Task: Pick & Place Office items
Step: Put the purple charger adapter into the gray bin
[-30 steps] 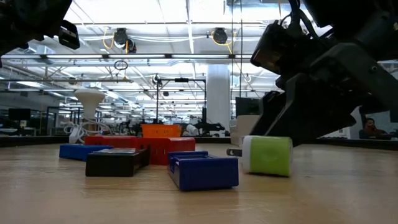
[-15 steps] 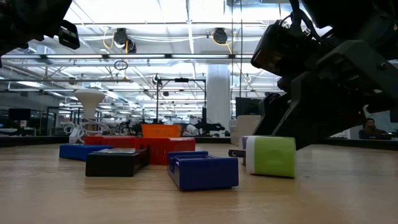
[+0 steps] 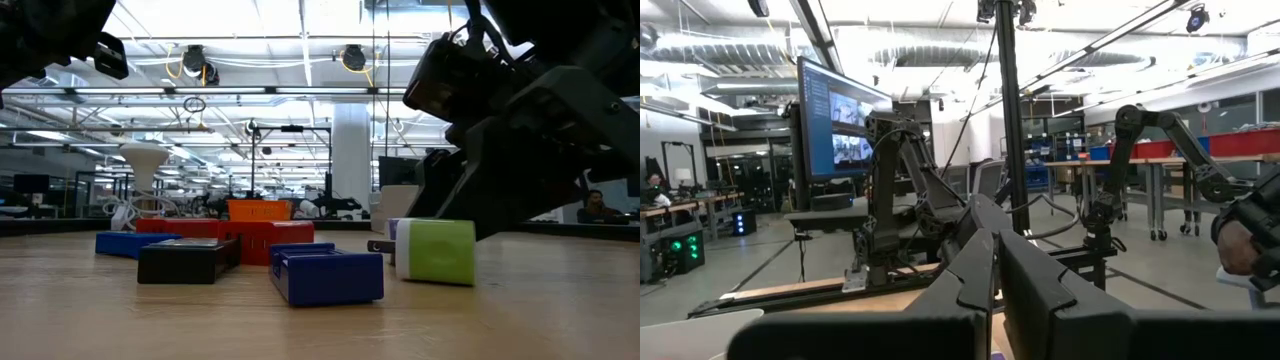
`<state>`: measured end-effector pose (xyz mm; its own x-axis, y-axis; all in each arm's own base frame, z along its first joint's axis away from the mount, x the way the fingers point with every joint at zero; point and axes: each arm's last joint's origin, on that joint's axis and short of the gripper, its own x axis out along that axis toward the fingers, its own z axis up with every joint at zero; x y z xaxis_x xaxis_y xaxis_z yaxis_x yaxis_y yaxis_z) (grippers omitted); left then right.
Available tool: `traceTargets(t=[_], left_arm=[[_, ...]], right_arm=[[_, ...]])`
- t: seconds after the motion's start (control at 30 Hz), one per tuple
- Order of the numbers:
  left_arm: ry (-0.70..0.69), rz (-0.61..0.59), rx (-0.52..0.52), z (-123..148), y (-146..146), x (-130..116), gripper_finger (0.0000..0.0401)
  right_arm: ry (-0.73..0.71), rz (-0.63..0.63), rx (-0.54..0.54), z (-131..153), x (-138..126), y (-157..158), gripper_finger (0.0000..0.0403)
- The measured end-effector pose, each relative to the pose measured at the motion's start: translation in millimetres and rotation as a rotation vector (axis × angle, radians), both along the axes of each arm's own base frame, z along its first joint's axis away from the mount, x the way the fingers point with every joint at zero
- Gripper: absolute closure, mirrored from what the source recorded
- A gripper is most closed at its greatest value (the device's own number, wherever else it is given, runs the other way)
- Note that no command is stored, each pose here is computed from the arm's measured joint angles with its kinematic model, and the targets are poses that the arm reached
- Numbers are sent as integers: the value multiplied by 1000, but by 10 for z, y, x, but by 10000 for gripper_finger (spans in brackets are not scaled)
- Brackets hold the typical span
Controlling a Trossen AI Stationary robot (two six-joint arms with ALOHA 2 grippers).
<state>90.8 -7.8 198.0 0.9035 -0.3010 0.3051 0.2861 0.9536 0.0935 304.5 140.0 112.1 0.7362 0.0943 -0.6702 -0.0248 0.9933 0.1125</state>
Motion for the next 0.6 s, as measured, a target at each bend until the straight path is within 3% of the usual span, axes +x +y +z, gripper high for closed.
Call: traceTargets(t=[0.6], left_arm=[[0,0,0,0,0,0,377]], right_arm=[[-9,-23,-43,-2,0,-15,103]])
